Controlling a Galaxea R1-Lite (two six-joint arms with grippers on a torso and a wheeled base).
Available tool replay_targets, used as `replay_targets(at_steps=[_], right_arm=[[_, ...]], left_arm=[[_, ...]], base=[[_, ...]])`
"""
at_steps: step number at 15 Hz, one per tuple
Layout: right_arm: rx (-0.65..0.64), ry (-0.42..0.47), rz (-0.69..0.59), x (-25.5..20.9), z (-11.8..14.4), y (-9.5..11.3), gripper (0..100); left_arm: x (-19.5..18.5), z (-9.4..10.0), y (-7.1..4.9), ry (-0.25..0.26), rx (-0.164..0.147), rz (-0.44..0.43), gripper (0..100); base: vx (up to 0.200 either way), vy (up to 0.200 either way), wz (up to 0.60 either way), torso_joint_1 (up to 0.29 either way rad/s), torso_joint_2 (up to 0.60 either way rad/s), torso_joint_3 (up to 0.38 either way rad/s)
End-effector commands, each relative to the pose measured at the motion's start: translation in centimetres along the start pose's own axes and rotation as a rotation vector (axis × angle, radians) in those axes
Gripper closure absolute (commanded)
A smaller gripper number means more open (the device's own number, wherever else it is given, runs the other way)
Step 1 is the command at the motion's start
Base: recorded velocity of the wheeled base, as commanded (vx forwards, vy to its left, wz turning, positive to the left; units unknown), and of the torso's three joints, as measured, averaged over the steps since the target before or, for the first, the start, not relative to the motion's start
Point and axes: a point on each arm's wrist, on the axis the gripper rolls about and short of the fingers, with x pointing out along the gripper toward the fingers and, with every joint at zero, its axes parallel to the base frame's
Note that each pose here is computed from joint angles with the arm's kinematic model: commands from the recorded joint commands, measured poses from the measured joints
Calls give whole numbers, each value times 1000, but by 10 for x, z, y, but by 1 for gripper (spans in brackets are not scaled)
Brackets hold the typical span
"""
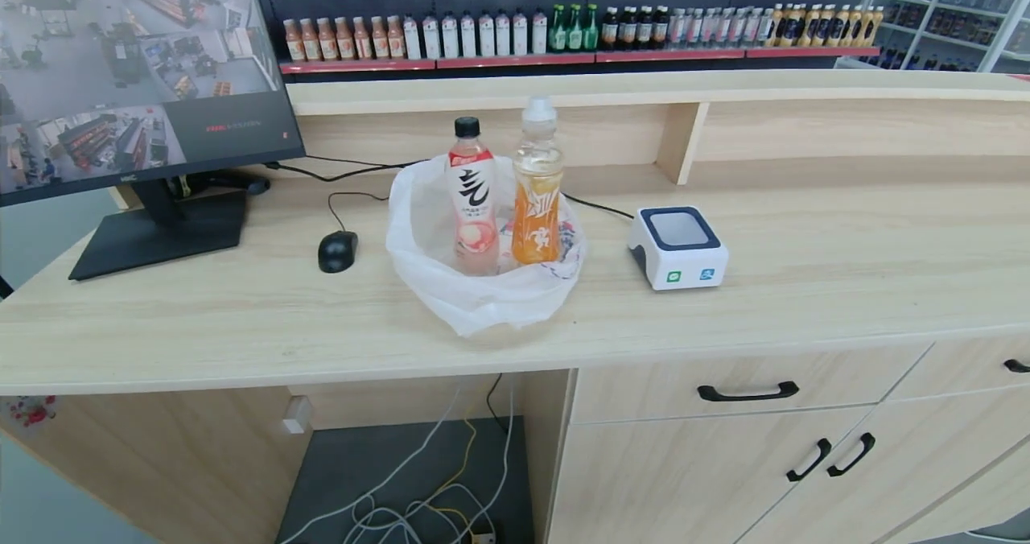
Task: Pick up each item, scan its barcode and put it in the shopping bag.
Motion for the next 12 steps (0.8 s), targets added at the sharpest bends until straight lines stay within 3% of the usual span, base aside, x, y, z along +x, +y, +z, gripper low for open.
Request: replay_targets(at_steps=[1,12], right_arm=[[2,2,0,0,0,0,0],[1,3,0,0,0,0,0]], left_arm=[[0,0,0,0,1,1,0],[0,0,0,0,-1,1,0]], base=[[0,-200,0,-2,7,-2],[0,-200,0,3,1,3]])
